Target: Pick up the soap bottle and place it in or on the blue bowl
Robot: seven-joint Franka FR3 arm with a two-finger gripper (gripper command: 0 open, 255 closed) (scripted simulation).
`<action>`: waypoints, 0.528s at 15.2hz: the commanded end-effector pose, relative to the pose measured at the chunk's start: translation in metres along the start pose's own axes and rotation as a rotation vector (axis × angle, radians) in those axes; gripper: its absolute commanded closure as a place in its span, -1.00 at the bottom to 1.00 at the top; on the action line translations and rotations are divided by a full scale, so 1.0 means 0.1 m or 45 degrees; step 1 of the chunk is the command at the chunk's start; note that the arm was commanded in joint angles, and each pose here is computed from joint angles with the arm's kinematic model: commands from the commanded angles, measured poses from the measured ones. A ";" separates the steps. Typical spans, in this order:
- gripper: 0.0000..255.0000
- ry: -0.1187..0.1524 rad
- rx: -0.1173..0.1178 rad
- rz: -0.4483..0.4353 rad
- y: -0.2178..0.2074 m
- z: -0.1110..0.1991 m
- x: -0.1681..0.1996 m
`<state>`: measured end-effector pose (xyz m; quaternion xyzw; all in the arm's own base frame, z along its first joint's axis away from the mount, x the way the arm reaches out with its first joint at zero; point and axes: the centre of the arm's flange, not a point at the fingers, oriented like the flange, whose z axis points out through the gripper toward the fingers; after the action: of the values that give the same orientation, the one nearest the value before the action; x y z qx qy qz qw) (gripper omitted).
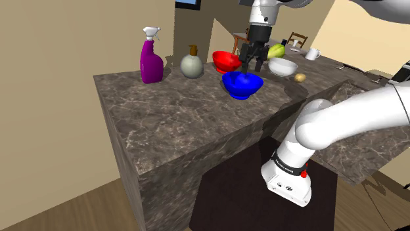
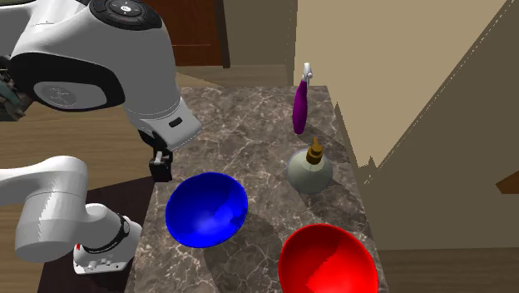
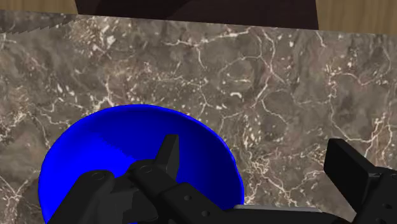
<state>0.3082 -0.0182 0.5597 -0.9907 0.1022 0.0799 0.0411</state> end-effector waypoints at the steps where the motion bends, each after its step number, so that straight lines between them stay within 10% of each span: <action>1: -1.00 0.000 0.000 0.000 0.00 0.00 0.00; 8: -1.00 0.059 -0.011 -0.015 -0.05 -0.10 0.84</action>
<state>0.3780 -0.0281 0.5588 -0.9927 0.0979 0.0607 0.0360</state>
